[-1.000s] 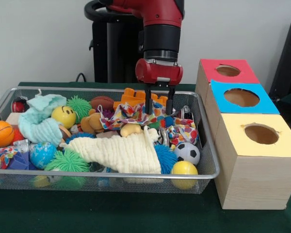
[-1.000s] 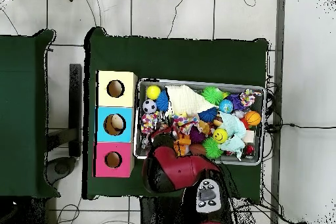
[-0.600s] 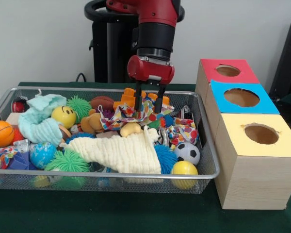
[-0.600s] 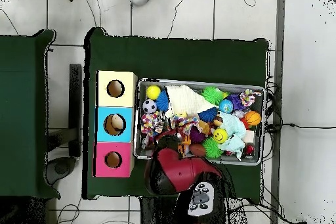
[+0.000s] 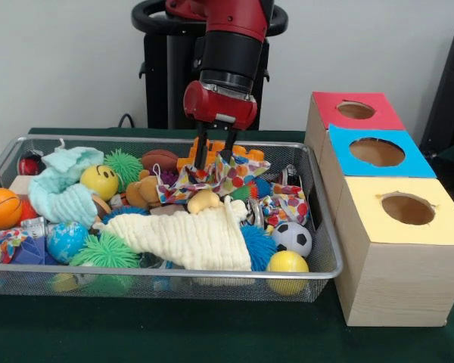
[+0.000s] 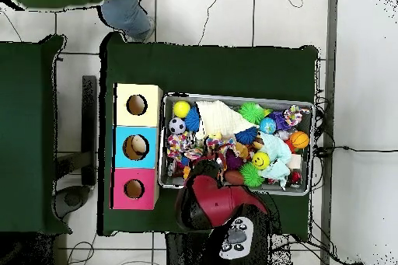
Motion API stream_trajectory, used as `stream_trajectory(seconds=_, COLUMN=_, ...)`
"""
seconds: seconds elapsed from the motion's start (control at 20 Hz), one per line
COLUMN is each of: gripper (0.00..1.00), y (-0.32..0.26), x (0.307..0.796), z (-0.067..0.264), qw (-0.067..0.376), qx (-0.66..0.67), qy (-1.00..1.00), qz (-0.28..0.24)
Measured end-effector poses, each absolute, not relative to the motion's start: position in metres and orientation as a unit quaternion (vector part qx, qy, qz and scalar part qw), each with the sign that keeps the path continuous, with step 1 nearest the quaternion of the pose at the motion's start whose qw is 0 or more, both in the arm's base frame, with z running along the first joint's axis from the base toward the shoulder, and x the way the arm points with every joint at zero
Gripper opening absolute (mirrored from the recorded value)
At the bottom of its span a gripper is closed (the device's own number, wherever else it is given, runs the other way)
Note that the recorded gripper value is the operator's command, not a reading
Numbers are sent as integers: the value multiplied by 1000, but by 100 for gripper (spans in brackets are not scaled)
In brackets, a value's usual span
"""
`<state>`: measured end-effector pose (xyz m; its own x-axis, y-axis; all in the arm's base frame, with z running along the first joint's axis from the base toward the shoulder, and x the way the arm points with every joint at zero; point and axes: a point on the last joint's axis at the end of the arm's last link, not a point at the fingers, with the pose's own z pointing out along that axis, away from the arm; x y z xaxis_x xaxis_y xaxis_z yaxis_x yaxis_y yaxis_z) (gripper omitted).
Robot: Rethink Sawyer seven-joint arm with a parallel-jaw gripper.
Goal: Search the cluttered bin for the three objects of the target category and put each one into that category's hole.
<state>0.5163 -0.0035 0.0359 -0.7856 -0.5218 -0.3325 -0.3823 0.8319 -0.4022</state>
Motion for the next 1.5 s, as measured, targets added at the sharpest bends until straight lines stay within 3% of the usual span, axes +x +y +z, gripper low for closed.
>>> stream_trajectory(seconds=0.9, gripper=0, y=-14, x=518, z=38, qw=222, qx=-237, qy=933, qz=-156)
stream_trajectory(seconds=1.5, gripper=0, y=-43, x=540, z=79, qw=213, qx=-142, qy=965, qz=-53)
